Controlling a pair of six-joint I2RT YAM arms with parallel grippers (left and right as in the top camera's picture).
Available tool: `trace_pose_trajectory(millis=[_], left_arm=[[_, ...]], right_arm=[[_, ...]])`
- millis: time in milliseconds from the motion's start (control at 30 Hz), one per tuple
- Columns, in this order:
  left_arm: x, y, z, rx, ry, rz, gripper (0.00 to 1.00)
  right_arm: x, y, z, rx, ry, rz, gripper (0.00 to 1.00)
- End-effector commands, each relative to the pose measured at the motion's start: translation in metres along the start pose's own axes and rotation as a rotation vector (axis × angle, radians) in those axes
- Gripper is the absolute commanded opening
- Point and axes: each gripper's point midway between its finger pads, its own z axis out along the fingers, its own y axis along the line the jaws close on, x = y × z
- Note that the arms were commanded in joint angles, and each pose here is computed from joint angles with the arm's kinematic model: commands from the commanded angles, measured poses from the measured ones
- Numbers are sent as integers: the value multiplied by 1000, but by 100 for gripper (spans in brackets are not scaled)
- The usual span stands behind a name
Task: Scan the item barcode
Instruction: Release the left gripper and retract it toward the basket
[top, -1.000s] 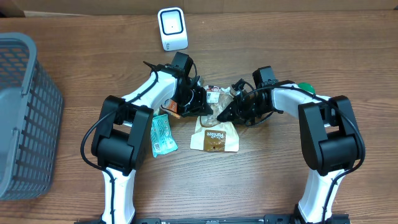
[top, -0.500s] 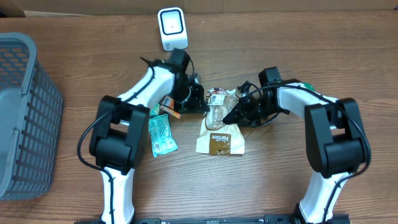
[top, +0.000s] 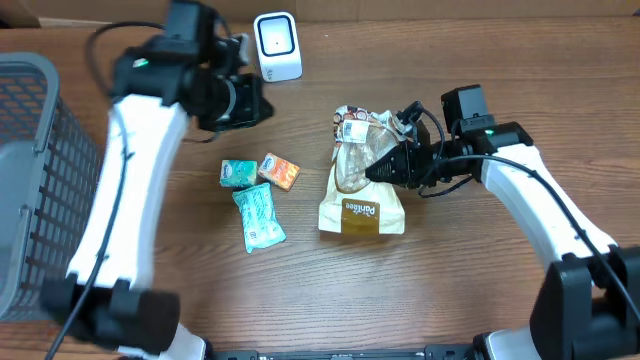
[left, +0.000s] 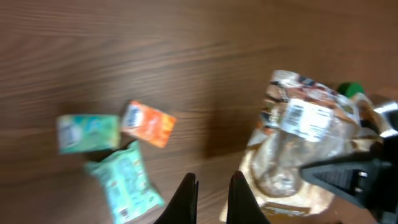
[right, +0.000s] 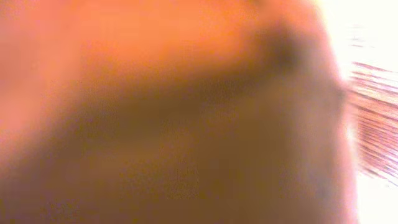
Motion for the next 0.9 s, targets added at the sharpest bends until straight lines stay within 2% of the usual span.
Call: trace_pose_trajectory(millis=[0,200,333,500,600,700,800,867], left_arm=[[-8,45,-26,-107,-58,-44,4],[-7,102,-46,-168,-66,-192,14],[-8,116,-51,-186,-73,-185,25],[-6,147,-60,-374,-79,-186,34],[-3,162,-67,-471,-79,-189,48],[-3,165,-69,-486,-81,-193,62],[-4,164,-68,-478,-84,-191,72],[-4,164,-68,-477,-81,-178,75]], right_arm=[[-2,35,-15,-101,-32,-90,4],[10,53,-3,-142,13,-190,4],[23,67,11,-160,64,-242,4],[39,68,23,-119,122,-245,4],[46,69,26,-112,148,-251,4],[47,71,28,-115,150,-259,4],[45,72,28,-118,142,-268,4],[44,72,28,-119,139,-271,4]])
